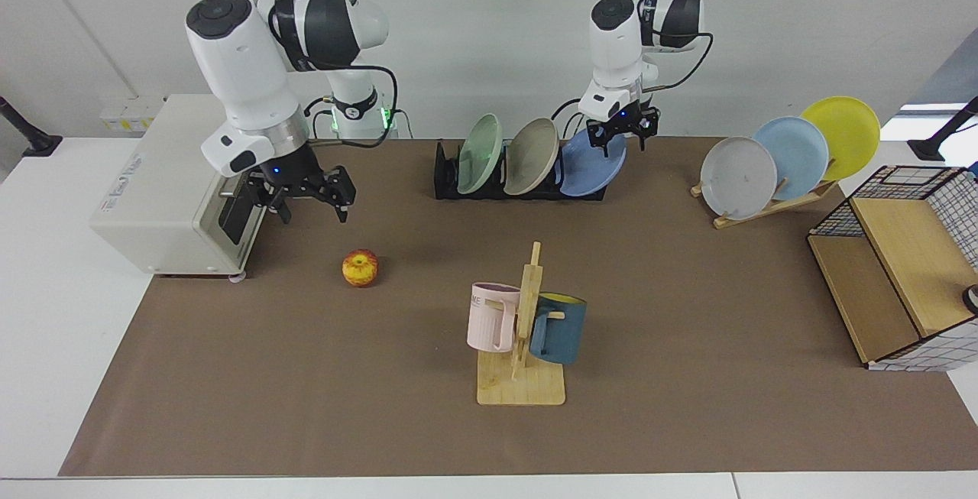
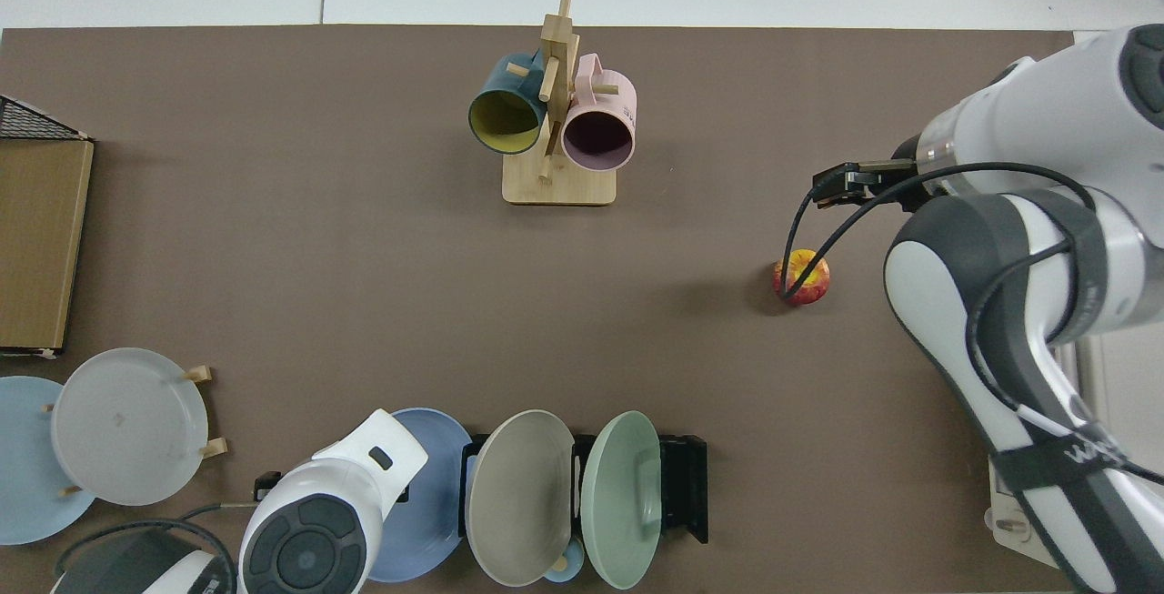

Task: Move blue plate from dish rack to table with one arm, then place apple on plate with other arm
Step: 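Grasp the blue plate with the left gripper while the right gripper grasps the apple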

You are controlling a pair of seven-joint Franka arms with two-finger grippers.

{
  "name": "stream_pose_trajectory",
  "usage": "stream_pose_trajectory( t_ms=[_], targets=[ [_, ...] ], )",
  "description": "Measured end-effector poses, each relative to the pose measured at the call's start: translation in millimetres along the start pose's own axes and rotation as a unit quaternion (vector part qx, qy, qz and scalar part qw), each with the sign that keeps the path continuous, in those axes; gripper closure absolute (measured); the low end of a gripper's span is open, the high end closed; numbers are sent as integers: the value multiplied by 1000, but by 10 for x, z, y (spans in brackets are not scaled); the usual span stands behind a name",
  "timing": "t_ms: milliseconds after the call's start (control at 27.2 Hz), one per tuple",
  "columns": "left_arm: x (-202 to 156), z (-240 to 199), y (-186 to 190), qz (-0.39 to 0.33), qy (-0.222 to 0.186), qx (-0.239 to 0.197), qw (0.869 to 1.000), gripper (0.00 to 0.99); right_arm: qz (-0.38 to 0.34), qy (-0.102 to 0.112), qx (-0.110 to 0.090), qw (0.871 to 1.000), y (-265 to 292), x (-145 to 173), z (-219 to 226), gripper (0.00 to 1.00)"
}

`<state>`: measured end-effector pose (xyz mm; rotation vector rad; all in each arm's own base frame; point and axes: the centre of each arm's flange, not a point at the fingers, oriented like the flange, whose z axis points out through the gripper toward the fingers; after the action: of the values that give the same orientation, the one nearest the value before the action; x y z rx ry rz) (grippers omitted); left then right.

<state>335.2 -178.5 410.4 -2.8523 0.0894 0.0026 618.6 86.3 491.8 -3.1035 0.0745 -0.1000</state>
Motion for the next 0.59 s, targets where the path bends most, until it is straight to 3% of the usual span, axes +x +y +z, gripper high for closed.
stream_pose_trajectory(
  t_ms=[184, 294, 404, 441, 515, 588],
  targets=[
    [0, 73, 13, 3, -8, 1, 1000, 220, -1, -14, -3, 1000, -31, 19, 506, 0],
    [4, 107, 21, 4, -12, 1, 1000, 476, -2, -24, -9, 1000, 2, -46, 836, 0],
    [9, 125, 25, 4, -15, 1, 1000, 617, -5, -35, -17, 999, 27, -125, 1092, 0],
    [11, 124, 24, 4, -15, 0, 1000, 722, -5, -40, -19, 999, 33, -148, 1161, 0],
    [25, 86, 14, 5, -14, -3, 1000, 824, -6, -50, -22, 998, 45, -185, 1286, 0],
    [45, -2, 0, 7, -13, -8, 1000, 837, -8, -58, -26, 998, 56, -213, 1394, 0]
  ],
)
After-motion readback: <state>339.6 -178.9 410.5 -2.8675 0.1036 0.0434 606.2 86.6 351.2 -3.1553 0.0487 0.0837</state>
